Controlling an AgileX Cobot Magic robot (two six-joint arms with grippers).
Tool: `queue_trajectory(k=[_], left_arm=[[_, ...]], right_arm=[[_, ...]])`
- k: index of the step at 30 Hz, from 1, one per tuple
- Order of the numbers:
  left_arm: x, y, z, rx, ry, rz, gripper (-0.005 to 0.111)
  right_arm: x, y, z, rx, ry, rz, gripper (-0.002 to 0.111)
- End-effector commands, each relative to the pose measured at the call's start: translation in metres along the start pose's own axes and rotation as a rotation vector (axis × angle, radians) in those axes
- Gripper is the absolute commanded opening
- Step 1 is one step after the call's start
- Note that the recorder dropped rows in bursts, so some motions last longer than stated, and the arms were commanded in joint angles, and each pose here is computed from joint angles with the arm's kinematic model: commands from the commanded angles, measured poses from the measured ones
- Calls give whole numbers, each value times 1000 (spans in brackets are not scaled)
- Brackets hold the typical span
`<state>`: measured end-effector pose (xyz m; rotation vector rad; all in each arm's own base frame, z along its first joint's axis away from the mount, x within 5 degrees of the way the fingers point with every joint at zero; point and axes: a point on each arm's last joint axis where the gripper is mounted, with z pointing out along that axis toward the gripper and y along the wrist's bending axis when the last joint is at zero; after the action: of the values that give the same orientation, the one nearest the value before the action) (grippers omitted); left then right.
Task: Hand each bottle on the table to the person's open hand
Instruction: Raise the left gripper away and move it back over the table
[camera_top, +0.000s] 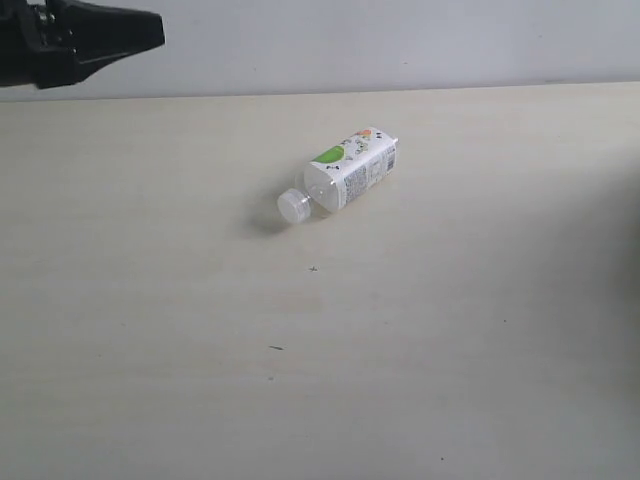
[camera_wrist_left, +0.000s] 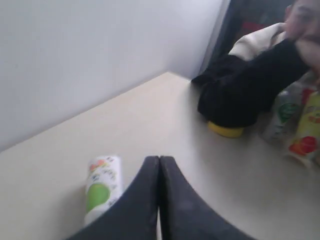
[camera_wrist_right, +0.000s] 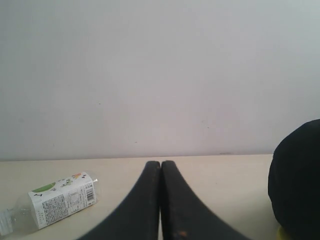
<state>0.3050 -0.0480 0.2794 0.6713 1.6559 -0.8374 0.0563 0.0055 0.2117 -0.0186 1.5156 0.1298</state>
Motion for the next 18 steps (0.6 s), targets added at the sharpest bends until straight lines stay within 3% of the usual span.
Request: queue_trajectory(k=[1, 6, 10, 15, 16, 18], left_arm=[[-20, -29, -9, 148, -95, 32, 0], [-25, -37, -10, 166, -100, 78, 0], [-17, -39, -10, 191, -28, 131, 0], [-22, -38, -9, 172, -82, 141, 0], [-23, -37, -9, 158, -88, 112, 0], [-20, -22, -8, 2, -47, 29, 0]], right_arm=[[0, -1, 0, 7, -16, -3, 0], [0, -1, 0, 7, -16, -3, 0], [0, -1, 0, 7, -16, -3, 0], [0, -1, 0, 7, -16, -3, 0], [0, -1, 0, 7, -16, -3, 0], [0, -1, 0, 7, -16, -3, 0]])
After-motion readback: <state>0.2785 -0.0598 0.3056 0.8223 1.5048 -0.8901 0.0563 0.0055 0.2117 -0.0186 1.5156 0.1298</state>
